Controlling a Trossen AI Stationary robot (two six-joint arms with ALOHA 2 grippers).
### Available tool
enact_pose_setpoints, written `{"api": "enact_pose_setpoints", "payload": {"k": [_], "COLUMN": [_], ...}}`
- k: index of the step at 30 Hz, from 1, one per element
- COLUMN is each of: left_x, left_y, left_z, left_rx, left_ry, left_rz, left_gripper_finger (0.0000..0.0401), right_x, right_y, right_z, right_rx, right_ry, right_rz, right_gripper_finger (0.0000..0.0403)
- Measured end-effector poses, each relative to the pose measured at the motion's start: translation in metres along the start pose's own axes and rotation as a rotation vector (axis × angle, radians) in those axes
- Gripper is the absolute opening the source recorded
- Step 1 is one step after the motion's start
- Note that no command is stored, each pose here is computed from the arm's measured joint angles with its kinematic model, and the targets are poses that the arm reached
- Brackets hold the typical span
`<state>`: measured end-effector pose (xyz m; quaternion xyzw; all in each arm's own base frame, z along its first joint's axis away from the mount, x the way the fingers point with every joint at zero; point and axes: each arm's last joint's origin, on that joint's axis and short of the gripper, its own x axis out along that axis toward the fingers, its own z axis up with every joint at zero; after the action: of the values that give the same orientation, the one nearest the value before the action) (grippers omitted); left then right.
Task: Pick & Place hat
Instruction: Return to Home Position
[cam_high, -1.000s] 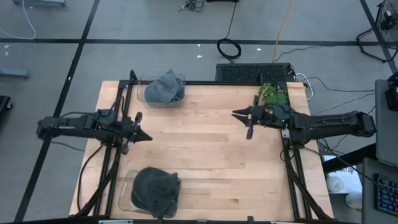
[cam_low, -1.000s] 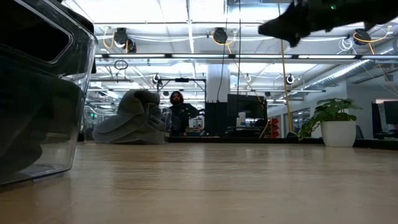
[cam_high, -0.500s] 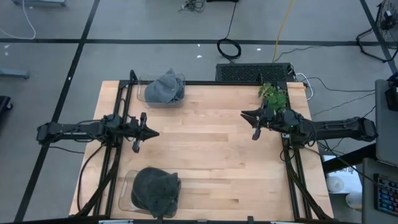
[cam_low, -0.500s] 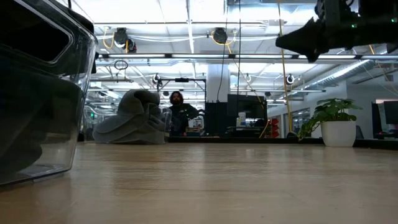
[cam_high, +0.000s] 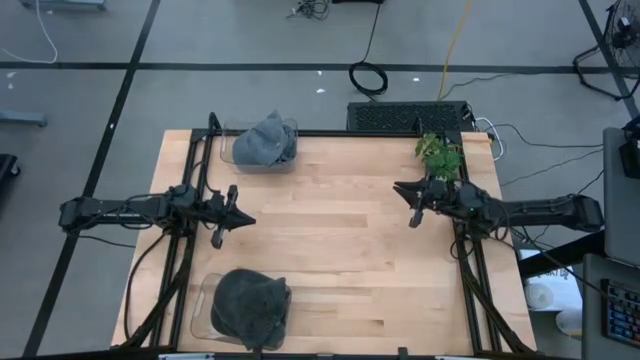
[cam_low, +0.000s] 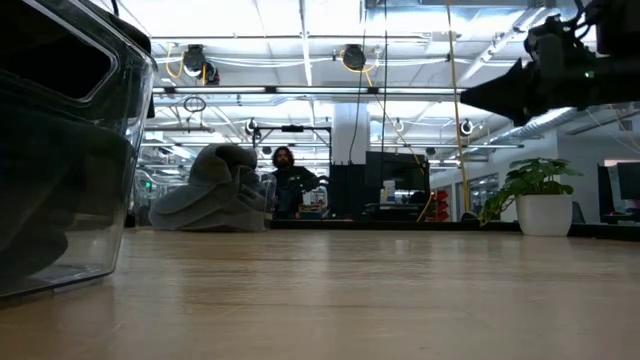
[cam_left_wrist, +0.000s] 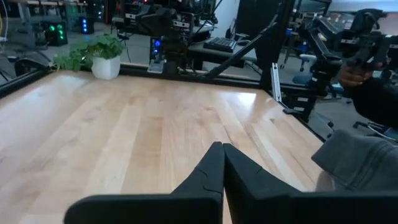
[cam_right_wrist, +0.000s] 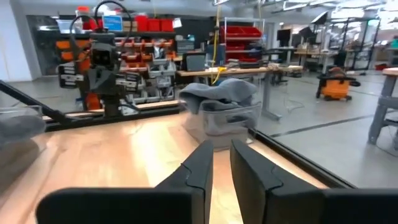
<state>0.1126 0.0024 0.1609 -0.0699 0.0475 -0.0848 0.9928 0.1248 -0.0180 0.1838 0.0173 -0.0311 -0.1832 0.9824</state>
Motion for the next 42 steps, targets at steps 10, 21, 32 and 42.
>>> {"api": "enact_pose_setpoints", "payload": {"k": [10, 21, 32, 42], "left_x": [0.000, 0.001, 0.001, 0.001], "left_y": [0.000, -0.006, -0.006, -0.005], "left_z": [-0.001, -0.001, -0.003, -0.005], "left_rx": [-0.012, -0.018, -0.045, -0.043], "left_ry": [0.014, 0.024, 0.045, 0.064], "left_rz": [-0.013, -0.096, -0.086, -0.081], "left_gripper_finger": [0.0001, 0.0001, 0.0002, 0.0002], "right_x": [-0.007, -0.012, -0.016, -0.032], "right_y": [0.004, 0.017, 0.010, 0.003], "right_z": [-0.004, -0.012, -0.019, -0.012], "right_rx": [0.001, 0.043, 0.033, 0.015], "right_ry": [-0.014, 0.082, 0.149, 0.056], "right_rz": [0.201, 0.578, 0.381, 0.310], "right_gripper_finger": [0.0045, 0.0036, 0.0006, 0.0001]}}
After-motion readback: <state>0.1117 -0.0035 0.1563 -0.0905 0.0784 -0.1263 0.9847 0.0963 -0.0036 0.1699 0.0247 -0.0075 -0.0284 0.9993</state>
